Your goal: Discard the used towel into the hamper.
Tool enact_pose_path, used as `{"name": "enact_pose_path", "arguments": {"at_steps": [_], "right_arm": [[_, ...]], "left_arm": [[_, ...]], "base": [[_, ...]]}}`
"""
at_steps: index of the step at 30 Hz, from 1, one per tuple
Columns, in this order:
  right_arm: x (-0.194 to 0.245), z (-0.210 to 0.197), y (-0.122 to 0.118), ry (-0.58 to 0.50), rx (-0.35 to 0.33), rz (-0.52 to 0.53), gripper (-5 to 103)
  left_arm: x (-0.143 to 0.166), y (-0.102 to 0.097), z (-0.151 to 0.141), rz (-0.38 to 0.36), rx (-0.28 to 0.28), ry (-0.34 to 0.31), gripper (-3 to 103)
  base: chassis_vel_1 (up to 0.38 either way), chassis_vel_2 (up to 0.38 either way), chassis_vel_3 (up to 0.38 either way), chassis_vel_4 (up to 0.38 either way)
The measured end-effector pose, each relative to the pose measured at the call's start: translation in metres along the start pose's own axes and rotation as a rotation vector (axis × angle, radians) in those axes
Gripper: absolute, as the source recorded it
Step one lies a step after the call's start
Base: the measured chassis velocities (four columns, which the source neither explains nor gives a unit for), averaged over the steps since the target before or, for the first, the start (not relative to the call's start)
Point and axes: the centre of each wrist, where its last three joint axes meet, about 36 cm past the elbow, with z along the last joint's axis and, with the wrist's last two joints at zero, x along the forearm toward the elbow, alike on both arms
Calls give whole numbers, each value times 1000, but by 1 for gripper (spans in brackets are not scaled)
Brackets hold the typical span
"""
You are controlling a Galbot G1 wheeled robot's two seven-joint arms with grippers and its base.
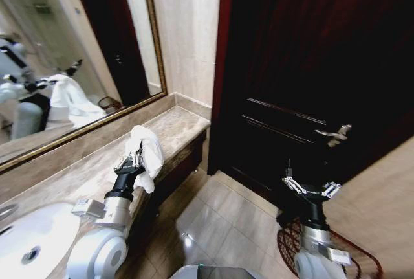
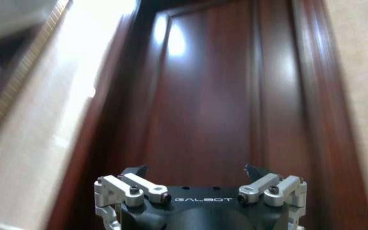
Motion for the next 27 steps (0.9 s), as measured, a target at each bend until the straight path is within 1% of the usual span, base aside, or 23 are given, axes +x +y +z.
{"name": "enact_pose_path", "arguments": {"at_steps": [1,3,5,6,8,9,11,14,27], "right_arm": [[0,0,0,0,0,0,100],[4,0,0,45,23,42,100],[9,0,-2,67,37,66,100],[9,0,-2,67,37,66,100],[12,-2,-5,71,29,80,100],[12,-2,-5,71,29,80,100],[13,-4,-7,58,16,86,100],[13,-6,-8,42,6,90,100],[5,-5,-6,-5,-24,98,100]], "left_arm": [[0,0,0,0,0,0,3],[-1,1,-1,5,-8,-1,3],[-2,2,-2,27,-13,4,3],[-2,2,-2,27,-13,4,3],[-1,1,0,78,-12,44,3],[-1,1,0,78,-12,44,3],[-1,-1,0,111,-5,65,3],[-3,-1,-1,132,5,75,3],[-7,-1,-2,156,9,71,3]], "base": [[-116,-126,-105,-133],[-115,-119,-120,-116],[-111,-124,-120,-131],[-127,-124,-120,-132],[-132,-119,-125,-128],[-132,-113,-124,-124],[-115,-121,-126,-128],[-120,-127,-128,-134],[-128,-125,-123,-122]]}}
